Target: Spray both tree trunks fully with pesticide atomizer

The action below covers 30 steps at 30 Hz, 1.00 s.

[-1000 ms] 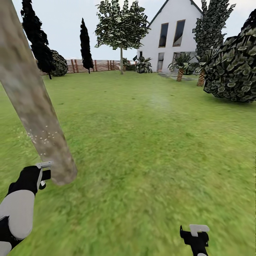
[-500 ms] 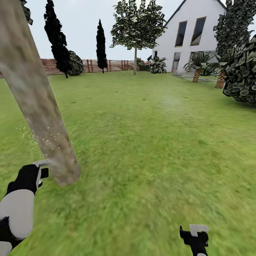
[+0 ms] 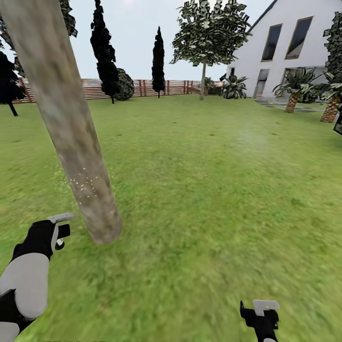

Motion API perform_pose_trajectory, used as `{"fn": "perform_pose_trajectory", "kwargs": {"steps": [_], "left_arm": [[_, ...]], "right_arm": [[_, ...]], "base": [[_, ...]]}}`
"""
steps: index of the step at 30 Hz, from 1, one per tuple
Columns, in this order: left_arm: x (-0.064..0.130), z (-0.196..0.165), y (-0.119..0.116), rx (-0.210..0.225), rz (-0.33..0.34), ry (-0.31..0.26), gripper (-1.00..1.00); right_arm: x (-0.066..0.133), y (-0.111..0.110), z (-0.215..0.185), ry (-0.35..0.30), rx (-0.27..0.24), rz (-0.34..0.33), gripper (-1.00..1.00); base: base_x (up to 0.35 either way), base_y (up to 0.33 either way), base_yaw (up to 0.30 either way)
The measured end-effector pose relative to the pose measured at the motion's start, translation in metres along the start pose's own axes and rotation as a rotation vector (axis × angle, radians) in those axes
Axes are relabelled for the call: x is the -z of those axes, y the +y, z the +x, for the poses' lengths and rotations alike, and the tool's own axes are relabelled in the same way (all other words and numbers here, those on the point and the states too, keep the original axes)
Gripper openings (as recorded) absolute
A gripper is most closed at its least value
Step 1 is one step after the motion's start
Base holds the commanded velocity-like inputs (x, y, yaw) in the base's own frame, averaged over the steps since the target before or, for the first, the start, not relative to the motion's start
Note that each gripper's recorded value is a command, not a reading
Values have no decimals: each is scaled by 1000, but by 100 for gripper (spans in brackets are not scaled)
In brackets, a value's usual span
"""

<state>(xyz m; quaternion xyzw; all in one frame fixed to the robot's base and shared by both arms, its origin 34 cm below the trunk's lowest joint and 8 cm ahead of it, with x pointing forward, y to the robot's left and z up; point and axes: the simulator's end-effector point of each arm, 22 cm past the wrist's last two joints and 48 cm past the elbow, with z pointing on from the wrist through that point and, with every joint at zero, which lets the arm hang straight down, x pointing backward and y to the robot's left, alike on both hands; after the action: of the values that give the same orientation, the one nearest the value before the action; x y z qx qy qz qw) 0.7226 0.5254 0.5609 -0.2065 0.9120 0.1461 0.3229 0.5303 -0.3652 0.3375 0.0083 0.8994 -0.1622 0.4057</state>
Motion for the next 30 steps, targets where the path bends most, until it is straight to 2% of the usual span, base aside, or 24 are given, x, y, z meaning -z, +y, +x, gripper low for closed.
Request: {"fn": "perform_pose_trajectory", "kwargs": {"steps": [5, 7, 12, 23, 30], "left_arm": [[-1, 6, 0, -13, -7, 4, -100], [-6, 29, 8, -30, -21, 33, -100], [-12, 65, 18, -29, -31, 77, -100], [-13, 71, 12, -22, -15, 84, -100], [-13, 72, 9, -23, -9, 85, -100]], "right_arm": [[0, -2, 0, 0, 1, 2, 100], [0, -2, 0, 0, 1, 4, 100], [0, -3, 0, 0, 2, 3, 100], [0, -1, 0, -1, 1, 2, 100], [0, -1, 0, -1, 1, 2, 100]], "base": [[127, -222, 9], [16, -271, 0], [2, -276, 41], [84, -272, 262], [204, -231, 22]]}}
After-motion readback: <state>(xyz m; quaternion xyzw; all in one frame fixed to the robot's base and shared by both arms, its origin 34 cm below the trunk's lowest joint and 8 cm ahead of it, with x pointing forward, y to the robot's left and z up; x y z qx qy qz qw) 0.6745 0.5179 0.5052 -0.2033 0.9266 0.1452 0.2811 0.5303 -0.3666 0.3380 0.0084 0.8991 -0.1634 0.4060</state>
